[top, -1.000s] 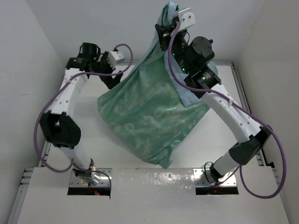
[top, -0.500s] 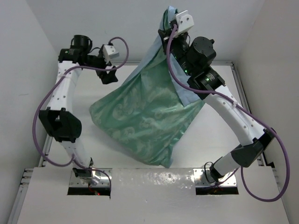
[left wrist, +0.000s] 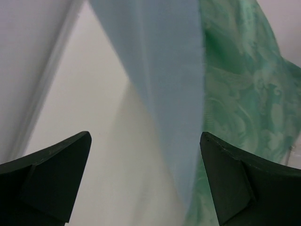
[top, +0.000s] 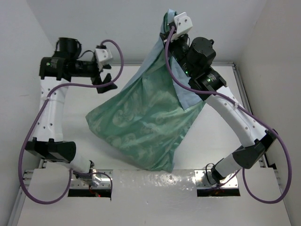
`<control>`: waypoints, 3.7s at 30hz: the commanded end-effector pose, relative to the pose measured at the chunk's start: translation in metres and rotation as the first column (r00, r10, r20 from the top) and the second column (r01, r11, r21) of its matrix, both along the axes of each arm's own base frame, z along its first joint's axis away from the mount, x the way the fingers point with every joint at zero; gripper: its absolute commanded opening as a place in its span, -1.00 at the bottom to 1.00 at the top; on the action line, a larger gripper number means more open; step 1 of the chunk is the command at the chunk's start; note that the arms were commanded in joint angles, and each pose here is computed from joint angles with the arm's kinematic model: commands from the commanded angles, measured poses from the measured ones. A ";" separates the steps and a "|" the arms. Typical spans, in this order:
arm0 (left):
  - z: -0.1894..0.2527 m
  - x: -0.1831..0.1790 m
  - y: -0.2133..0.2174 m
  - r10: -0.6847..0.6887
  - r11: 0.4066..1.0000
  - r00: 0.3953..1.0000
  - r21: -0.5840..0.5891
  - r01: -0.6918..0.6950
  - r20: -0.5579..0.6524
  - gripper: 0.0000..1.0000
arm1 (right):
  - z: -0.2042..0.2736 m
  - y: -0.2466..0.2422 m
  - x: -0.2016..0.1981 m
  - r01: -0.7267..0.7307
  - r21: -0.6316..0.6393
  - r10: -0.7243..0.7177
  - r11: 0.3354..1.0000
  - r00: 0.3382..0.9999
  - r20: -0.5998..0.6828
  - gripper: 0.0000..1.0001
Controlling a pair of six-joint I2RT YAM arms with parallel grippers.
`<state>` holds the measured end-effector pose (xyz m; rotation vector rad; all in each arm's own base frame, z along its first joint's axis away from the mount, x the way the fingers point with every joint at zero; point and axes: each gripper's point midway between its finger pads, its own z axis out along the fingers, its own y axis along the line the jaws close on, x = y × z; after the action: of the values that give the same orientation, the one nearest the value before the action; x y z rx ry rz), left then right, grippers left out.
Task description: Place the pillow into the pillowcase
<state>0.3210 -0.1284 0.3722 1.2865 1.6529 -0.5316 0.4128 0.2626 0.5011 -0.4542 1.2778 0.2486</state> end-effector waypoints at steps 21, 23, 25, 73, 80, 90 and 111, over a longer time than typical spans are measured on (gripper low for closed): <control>0.050 0.146 0.085 0.722 0.647 0.599 -0.031 -0.762 0.346 -1.00 | 0.044 -0.060 0.022 0.188 0.154 -0.194 0.970 0.981 0.025 -1.00; 0.136 0.156 0.099 0.775 0.587 0.473 -0.204 -0.783 0.419 -1.00 | 0.030 -0.082 0.068 0.252 0.204 -0.242 0.946 0.967 -0.076 -1.00; 0.202 0.148 0.101 0.789 0.574 0.382 -0.356 -0.737 0.482 -1.00 | 0.069 -0.119 0.072 0.289 0.301 -0.284 0.909 0.957 -0.062 -1.00; -0.284 0.138 0.144 0.788 0.442 0.612 0.630 -0.639 0.068 0.77 | -0.466 -0.132 -0.031 0.400 -0.107 -0.263 0.910 0.360 -0.895 -1.00; -0.203 0.164 0.145 0.800 0.525 0.600 0.459 -0.717 0.023 0.99 | -0.477 -0.019 -0.084 0.058 -0.037 -0.058 0.998 0.396 -0.916 -1.00; -0.177 0.079 -0.127 0.300 0.890 0.947 0.391 -0.235 -0.115 0.99 | -0.425 -0.103 -0.112 0.271 -0.102 -0.214 0.957 0.422 -0.881 0.03; -0.272 0.107 -0.161 0.535 0.626 0.812 0.535 -0.567 0.234 0.46 | -0.405 -0.153 -0.137 0.486 0.052 -0.227 0.873 0.496 -0.838 0.61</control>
<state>0.4061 -0.3097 0.0741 1.2495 2.1699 0.3149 0.2502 0.0938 0.0648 0.2368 2.3395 0.1647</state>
